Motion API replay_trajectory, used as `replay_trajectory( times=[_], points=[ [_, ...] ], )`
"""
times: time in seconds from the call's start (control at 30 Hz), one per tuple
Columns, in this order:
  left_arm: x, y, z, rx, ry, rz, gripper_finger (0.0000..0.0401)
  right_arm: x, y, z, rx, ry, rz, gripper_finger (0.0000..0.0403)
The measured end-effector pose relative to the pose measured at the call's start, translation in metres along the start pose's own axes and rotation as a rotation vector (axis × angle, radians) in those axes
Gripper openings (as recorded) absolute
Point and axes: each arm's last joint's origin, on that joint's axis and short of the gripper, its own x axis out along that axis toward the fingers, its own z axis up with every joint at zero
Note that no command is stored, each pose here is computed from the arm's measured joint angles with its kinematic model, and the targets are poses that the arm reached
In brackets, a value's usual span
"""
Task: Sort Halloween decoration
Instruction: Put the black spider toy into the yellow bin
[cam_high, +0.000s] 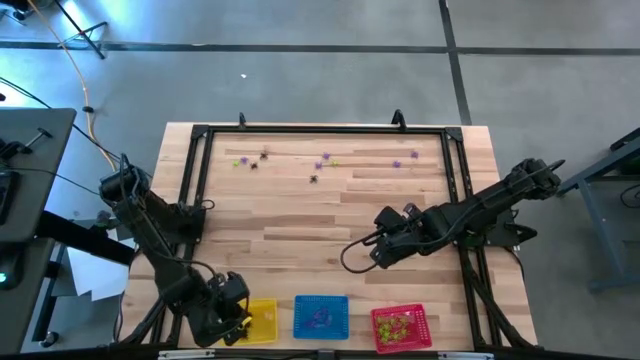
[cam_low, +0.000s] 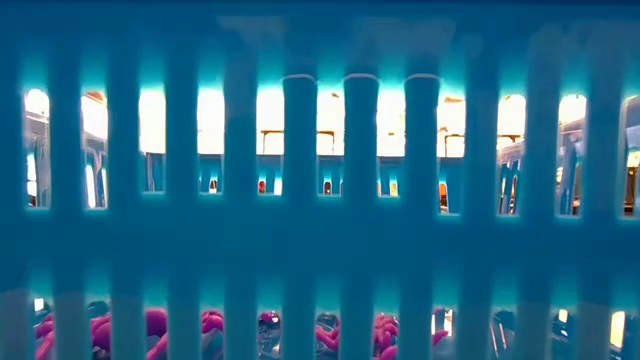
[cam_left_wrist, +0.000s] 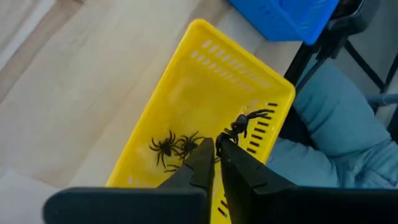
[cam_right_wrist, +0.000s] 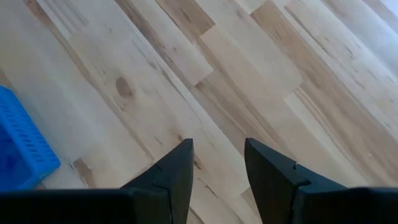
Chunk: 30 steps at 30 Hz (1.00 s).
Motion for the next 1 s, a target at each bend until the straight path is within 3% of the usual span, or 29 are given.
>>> replay_trajectory(
  times=[0.27, 0.43, 0.67, 0.87, 1.0],
  points=[
    [0.000, -0.001, -0.001, 0.066, 0.055, -0.009, 0.0078, -0.002, 0.003, -0.005, -0.008, 0.000, 0.009, 0.0139],
    [0.004, 0.002, 0.020, 0.107, -0.037, 0.017, 0.0091, -0.002, 0.001, -0.002, -0.006, -0.041, -0.016, 0.0139],
    [0.016, 0.017, 0.085, 0.329, -0.111, 0.115, 0.0086, 0.007, -0.012, 0.014, 0.061, 0.037, -0.032, 0.0139],
    [0.022, 0.049, 0.155, 0.510, -0.192, 0.292, 0.0086, 0.018, -0.035, 0.036, 0.061, 0.100, -0.089, 0.0139],
    [0.021, 0.075, 0.192, 0.570, -0.188, 0.379, 0.0086, 0.024, -0.049, 0.048, 0.048, 0.129, -0.110, 0.0139]
  ],
)
